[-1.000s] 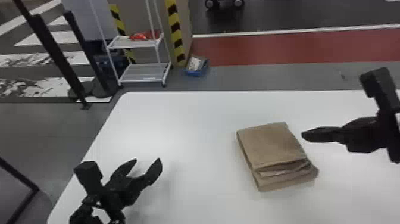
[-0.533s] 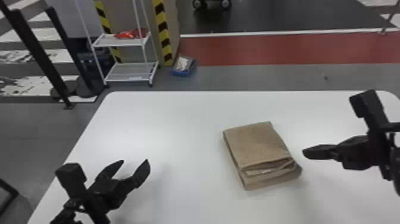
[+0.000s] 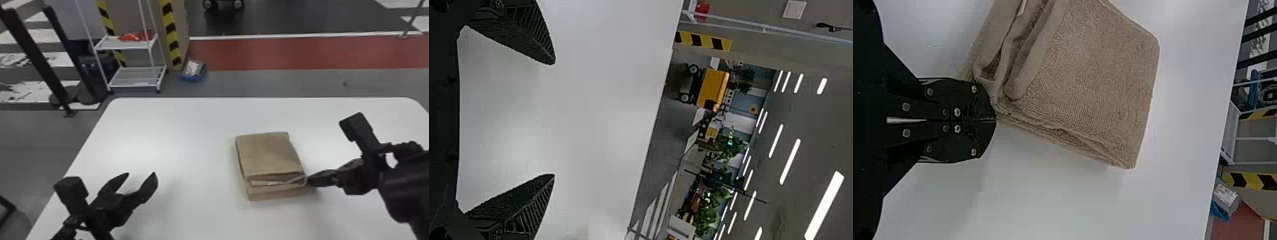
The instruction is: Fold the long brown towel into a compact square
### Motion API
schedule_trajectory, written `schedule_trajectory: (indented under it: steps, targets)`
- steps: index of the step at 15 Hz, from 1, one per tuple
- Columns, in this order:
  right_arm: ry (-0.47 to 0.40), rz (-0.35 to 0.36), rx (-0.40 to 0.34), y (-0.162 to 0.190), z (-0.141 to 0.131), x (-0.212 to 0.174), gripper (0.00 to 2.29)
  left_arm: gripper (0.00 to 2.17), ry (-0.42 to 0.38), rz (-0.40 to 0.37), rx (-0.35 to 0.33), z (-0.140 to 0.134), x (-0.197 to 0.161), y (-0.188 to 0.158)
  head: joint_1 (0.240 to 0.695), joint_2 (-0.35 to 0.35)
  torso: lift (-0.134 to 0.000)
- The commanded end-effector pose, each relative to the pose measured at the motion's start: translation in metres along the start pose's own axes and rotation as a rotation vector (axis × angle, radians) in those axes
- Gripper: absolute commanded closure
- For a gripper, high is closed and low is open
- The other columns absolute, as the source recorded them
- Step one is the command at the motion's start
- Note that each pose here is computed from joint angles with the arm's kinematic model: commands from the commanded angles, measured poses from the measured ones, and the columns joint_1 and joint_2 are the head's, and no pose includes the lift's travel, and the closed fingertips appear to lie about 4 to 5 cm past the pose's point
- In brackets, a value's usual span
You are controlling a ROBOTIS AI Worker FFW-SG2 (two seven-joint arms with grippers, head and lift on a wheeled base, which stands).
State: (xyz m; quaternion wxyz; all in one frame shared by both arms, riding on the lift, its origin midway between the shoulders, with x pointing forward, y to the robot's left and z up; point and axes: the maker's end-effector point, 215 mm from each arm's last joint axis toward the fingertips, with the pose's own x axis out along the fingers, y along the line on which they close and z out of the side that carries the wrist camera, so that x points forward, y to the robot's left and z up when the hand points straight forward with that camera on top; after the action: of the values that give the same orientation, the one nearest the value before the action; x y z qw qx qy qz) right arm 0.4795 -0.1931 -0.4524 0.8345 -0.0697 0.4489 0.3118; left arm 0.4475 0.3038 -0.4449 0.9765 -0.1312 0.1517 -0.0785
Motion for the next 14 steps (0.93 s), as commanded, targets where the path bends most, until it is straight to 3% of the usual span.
schedule_trajectory:
  steps: [1, 5, 6, 7, 8, 9, 11, 13, 14]
  targets:
    - [0.007, 0.031, -0.021, 0.021, -0.001, 0.008, 2.21, 0.08, 0.001, 0.004, 0.002, 0.000, -0.001, 0.003, 0.695, 0.127, -0.120]
    - [-0.058, 0.010, -0.021, 0.016, 0.015, -0.012, 2.20, 0.08, -0.002, 0.005, 0.005, 0.001, -0.005, 0.003, 0.695, 0.167, -0.120]
    - [-0.102, -0.010, 0.015, 0.004, 0.020, -0.030, 2.03, 0.08, -0.006, 0.000, 0.009, 0.004, -0.008, 0.000, 0.695, 0.167, -0.120]
    - [-0.172, -0.011, 0.066, -0.003, 0.029, -0.050, 1.34, 0.08, -0.019, -0.002, 0.019, 0.011, -0.009, -0.005, 0.695, 0.162, -0.120]
    - [-0.237, -0.021, 0.137, -0.007, 0.031, -0.058, 0.35, 0.08, -0.035, -0.009, 0.029, 0.018, -0.009, -0.010, 0.695, 0.152, -0.120]
    - [-0.303, -0.089, 0.193, -0.014, 0.030, -0.062, 0.00, 0.08, -0.055, -0.027, 0.035, 0.025, -0.007, -0.022, 0.695, 0.123, -0.120]
    - [-0.560, -0.211, 0.135, -0.014, 0.059, -0.079, 0.03, 0.08, -0.222, -0.065, 0.124, 0.065, -0.014, -0.055, 0.695, 0.078, -0.120]
    - [-0.711, -0.326, 0.052, -0.011, 0.054, -0.101, 0.06, 0.08, -0.339, -0.044, 0.171, 0.080, -0.027, -0.078, 0.695, 0.061, -0.120]
    - [-0.786, -0.367, 0.023, 0.007, 0.051, -0.108, 0.06, 0.08, -0.392, -0.027, 0.189, 0.084, -0.038, -0.082, 0.695, 0.054, -0.120]
